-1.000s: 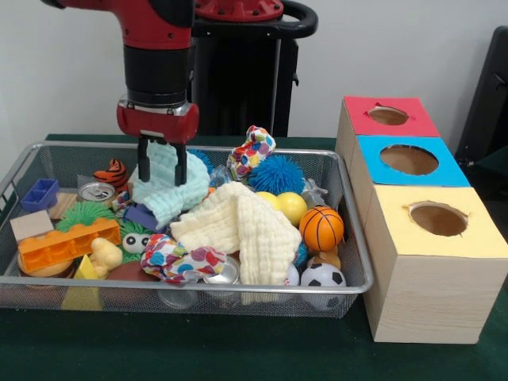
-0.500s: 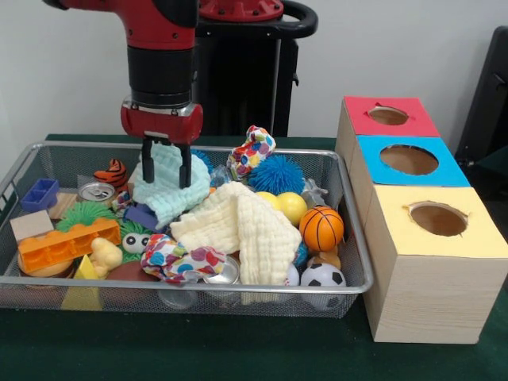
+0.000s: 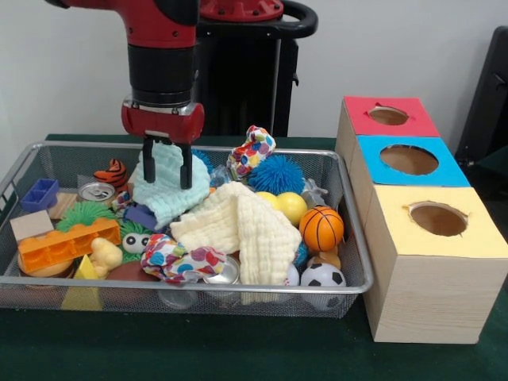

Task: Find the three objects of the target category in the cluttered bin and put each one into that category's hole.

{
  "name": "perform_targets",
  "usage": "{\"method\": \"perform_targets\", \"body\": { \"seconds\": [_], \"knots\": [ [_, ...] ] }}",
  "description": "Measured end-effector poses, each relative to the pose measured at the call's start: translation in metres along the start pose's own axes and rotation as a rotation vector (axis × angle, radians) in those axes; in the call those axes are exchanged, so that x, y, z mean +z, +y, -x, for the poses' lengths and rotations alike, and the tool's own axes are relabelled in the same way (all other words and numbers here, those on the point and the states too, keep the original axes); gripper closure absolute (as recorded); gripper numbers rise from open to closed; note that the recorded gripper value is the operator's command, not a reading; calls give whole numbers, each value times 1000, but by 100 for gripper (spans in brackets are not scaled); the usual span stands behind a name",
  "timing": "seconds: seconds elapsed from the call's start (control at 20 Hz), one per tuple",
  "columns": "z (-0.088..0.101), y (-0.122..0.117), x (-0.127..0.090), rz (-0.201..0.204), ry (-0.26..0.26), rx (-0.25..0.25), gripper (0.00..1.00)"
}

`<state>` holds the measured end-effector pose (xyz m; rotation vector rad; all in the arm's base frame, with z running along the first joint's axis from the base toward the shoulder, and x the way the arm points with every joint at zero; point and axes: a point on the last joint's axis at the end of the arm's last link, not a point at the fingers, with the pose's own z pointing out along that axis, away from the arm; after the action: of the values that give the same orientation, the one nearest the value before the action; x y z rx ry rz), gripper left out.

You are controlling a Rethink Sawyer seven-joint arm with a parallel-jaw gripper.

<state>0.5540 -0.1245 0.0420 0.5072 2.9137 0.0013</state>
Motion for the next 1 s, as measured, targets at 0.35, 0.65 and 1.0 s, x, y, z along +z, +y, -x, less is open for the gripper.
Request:
{"method": "perform_targets", "body": {
  "seconds": [0.35,0.65,1.0],
  "knots": [
    [1,20,-7,11,-2,9,0],
    [6,63,-19,25,-46,7,0],
    [9,94,-33,24,-65,10,0]
  ]
}}
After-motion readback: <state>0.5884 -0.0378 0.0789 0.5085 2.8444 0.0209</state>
